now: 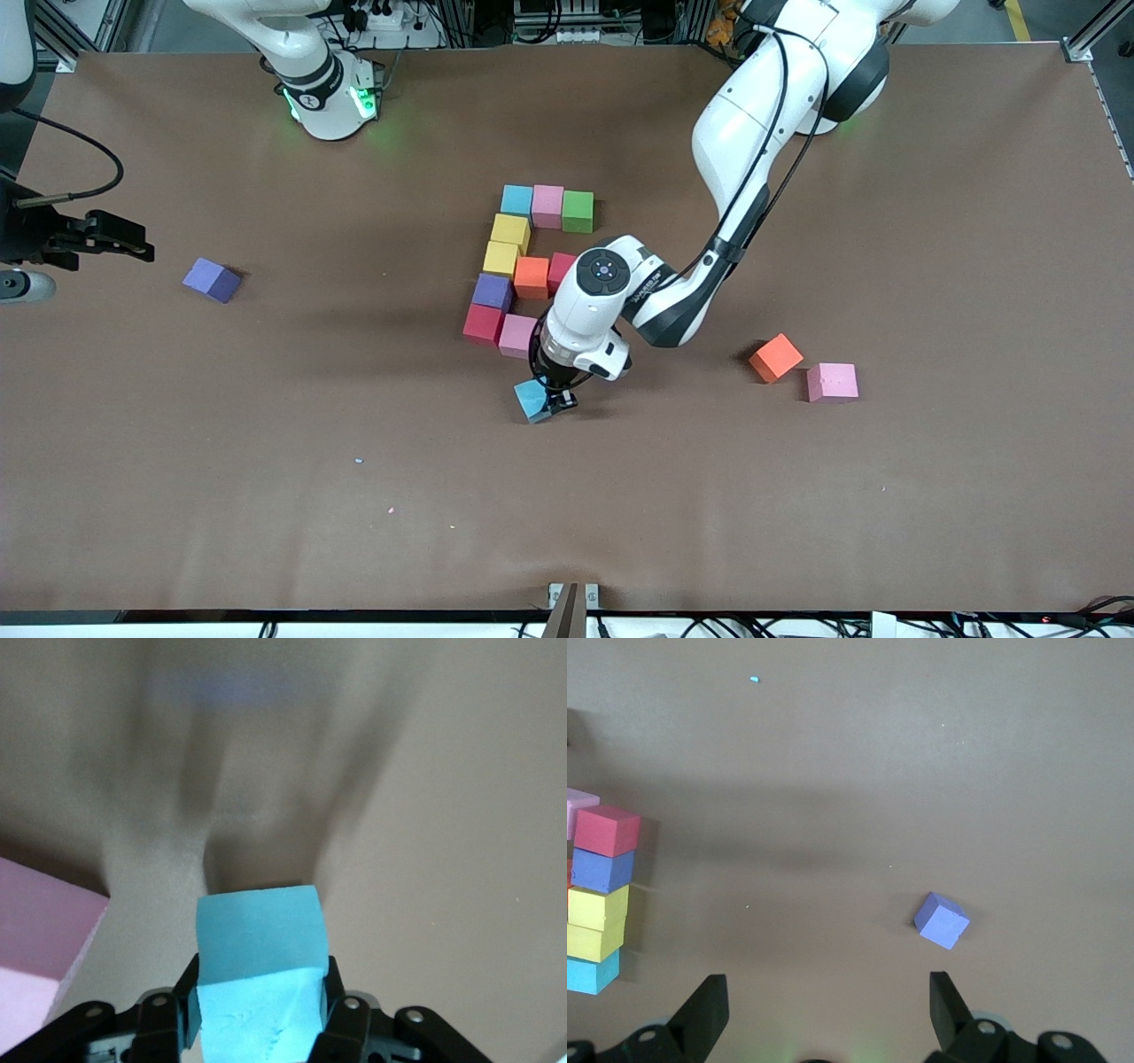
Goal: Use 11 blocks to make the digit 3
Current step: 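Set the cyan block beside the pink block with the left gripper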
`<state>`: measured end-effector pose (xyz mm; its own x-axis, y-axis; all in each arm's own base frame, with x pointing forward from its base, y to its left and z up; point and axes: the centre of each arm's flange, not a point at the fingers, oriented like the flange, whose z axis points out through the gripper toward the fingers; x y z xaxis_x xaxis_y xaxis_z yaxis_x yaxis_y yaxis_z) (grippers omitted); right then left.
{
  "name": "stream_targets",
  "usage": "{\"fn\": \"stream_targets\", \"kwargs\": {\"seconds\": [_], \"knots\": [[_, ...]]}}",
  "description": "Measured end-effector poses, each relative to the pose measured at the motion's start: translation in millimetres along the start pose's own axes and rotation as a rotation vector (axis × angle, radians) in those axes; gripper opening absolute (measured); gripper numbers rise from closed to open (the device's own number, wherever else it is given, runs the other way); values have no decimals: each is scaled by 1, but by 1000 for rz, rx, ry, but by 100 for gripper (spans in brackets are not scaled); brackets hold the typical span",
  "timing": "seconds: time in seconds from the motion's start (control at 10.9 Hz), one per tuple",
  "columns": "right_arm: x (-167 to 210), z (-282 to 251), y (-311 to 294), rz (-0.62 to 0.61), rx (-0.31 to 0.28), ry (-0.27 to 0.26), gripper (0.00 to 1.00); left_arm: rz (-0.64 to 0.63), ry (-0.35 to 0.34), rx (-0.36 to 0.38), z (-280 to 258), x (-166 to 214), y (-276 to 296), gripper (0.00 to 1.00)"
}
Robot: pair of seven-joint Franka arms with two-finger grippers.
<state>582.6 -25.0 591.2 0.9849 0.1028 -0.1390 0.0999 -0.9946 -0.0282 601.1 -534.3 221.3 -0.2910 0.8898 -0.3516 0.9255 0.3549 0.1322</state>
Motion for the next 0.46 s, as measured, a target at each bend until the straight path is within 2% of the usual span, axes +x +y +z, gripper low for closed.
{"fn": "stream_targets", "kwargs": {"seconds": [0.28, 0.46], "knots": [[0, 0, 0, 0, 0, 0, 100, 102, 46, 30, -5, 2, -1, 53], [0, 0, 0, 0, 0, 0, 100, 155, 50, 86, -14, 11, 13, 53]]}}
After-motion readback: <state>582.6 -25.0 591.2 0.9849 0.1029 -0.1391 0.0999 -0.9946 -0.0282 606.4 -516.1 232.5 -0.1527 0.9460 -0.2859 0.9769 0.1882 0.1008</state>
